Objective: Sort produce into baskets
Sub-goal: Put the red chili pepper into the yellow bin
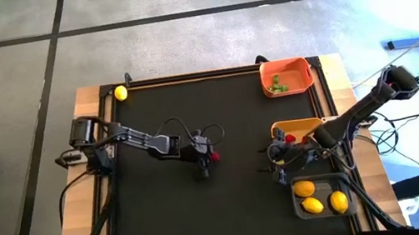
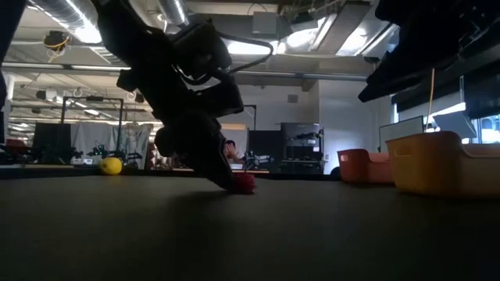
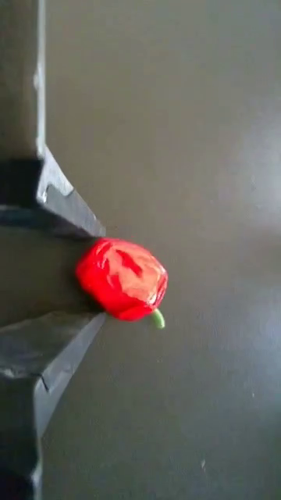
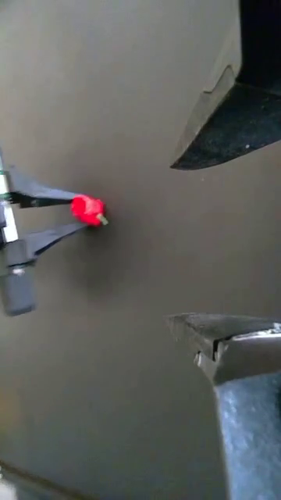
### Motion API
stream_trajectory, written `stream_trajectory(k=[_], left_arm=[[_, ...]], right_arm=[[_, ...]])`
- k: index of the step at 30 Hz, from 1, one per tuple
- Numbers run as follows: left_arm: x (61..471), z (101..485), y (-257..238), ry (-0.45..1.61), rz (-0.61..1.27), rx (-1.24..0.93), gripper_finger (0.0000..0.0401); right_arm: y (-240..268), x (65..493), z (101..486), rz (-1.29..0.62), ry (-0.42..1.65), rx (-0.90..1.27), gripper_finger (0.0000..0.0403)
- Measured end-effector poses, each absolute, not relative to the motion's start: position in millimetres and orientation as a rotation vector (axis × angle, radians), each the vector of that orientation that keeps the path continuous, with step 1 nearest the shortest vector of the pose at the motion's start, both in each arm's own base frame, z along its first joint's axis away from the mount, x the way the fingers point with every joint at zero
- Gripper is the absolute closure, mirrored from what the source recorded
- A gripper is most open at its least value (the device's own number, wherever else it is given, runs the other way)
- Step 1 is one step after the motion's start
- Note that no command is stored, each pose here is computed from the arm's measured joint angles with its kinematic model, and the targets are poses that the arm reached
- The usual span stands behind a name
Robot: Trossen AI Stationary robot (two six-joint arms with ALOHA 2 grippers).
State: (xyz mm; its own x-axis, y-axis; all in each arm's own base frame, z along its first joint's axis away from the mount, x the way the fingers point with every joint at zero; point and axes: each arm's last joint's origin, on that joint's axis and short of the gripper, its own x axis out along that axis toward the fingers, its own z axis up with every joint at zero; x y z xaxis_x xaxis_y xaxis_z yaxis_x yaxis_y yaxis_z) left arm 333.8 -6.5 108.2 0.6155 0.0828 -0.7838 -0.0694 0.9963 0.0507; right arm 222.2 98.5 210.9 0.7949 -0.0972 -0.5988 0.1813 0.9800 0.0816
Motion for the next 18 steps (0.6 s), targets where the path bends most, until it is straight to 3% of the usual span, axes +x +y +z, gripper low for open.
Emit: stream_trajectory(k=[5, 10, 14, 18], left_arm=[[334.9, 111.5, -6.8, 0.876, 0.062, 0.062, 0.0296], [334.9, 112.3, -6.1, 0.874, 0.049, 0.105, 0.0308], [334.7, 112.3, -5.4, 0.877, 0.048, 0.112, 0.0299], [335.4, 112.9, -4.7, 0.876, 0.047, 0.123, 0.0260]], right_arm=[[98.8, 222.7, 207.7, -0.151, 0.654, 0.118, 0.0159], [98.8, 222.7, 207.9, -0.149, 0.652, 0.116, 0.0159], [99.2, 222.7, 207.8, -0.138, 0.657, 0.121, 0.0159], [99.4, 222.7, 207.7, -0.132, 0.660, 0.124, 0.0159]])
